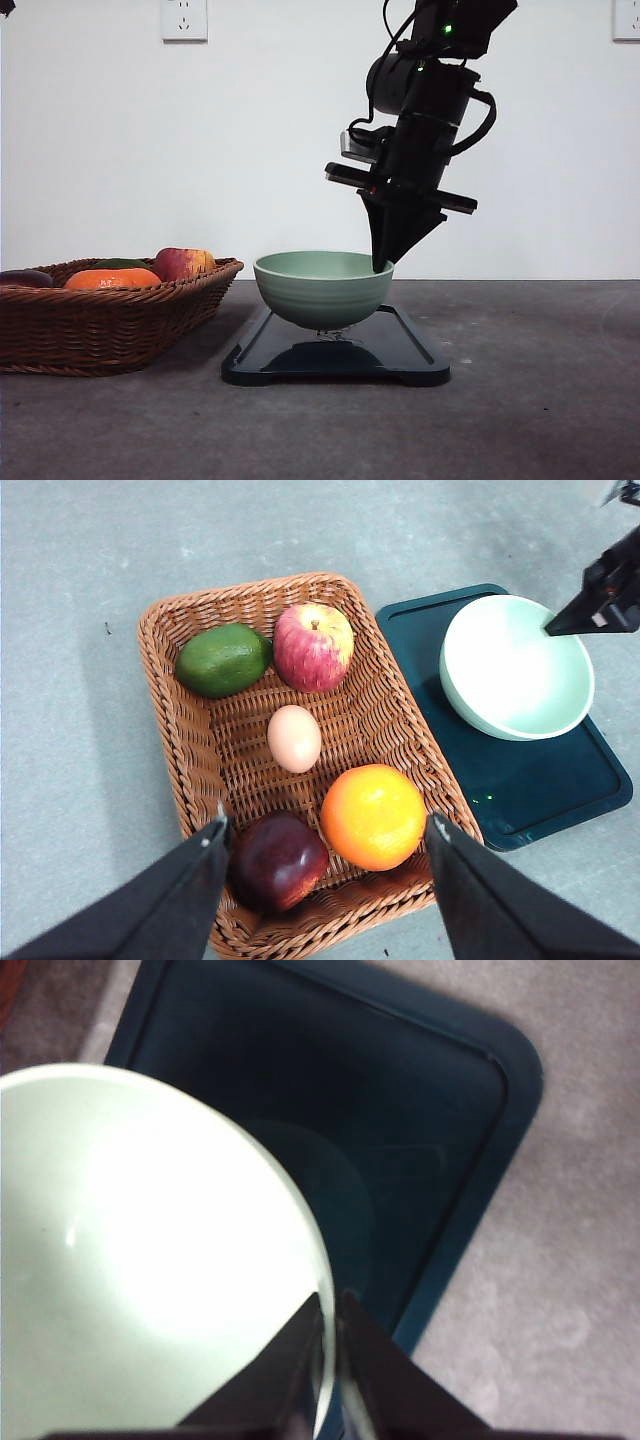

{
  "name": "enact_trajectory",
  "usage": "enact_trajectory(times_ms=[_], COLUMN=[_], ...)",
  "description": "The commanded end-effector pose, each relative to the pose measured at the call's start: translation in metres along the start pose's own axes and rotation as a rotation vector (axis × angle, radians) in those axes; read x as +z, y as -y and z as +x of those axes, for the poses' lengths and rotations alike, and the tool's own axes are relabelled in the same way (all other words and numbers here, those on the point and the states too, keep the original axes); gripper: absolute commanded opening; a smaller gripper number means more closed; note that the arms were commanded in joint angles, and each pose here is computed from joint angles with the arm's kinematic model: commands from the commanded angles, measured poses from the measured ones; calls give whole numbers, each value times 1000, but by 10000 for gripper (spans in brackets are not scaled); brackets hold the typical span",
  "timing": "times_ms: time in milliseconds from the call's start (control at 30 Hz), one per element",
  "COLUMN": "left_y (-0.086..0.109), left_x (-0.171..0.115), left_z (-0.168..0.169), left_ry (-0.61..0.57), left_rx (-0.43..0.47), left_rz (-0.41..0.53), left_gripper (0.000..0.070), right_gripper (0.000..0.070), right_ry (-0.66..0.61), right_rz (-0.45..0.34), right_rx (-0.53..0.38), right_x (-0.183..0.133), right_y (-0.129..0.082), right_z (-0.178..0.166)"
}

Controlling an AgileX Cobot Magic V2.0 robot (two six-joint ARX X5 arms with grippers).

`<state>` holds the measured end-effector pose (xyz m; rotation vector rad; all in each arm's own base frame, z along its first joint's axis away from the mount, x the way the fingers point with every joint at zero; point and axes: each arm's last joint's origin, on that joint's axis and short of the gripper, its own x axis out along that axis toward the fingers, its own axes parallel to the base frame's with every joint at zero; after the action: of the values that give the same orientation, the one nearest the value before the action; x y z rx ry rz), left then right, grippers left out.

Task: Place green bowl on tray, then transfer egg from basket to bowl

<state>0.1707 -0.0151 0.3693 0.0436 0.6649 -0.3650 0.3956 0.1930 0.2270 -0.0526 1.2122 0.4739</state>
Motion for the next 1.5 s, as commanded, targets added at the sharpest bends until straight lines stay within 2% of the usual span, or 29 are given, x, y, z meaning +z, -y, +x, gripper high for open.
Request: enact_trajectory(times_ms=[0,200,300,400,467,567,767,900,1133,1367,1467], left_y=[1,1,1,1,1,1,1,1,1,1,2], left_x=[6,6,6,6,6,6,6,6,6,6,6], left_z=[-4,-4,-4,-4,-4,-4,-4,-4,-4,-4,-4], left_ry=[23,22,21,21,21,20,20,20,20,21,26], left_rx=[-3,-3,-3,-3,-3,-4,-4,-4,-4,-7,-44], left_rz=[3,-1,-1,-1,-1,-1,-1,-2,-1,-1,-6], left_gripper=[391,391,391,391,391,391,391,391,391,391,391], right_gripper=[0,0,30,164,227,232,230,225,225,225,225], right_ry=[5,-15,-17,-17,-16,-7,97,203,374,436,449], right_rz=[1,-4,-8,-7,-4,-2,-33,-62,-112,-123,-134], right_rx=[2,1,1,1,5,7,11,-67,-7,5,2], right_x=[4,2,2,2,2,2,2,-4,-51,-114,-141], right_y=[-3,-2,-3,-3,-3,-3,-15,-26,-32,-22,-17], right_z=[6,7,7,7,7,0,-48,-71,-78,-80,-84])
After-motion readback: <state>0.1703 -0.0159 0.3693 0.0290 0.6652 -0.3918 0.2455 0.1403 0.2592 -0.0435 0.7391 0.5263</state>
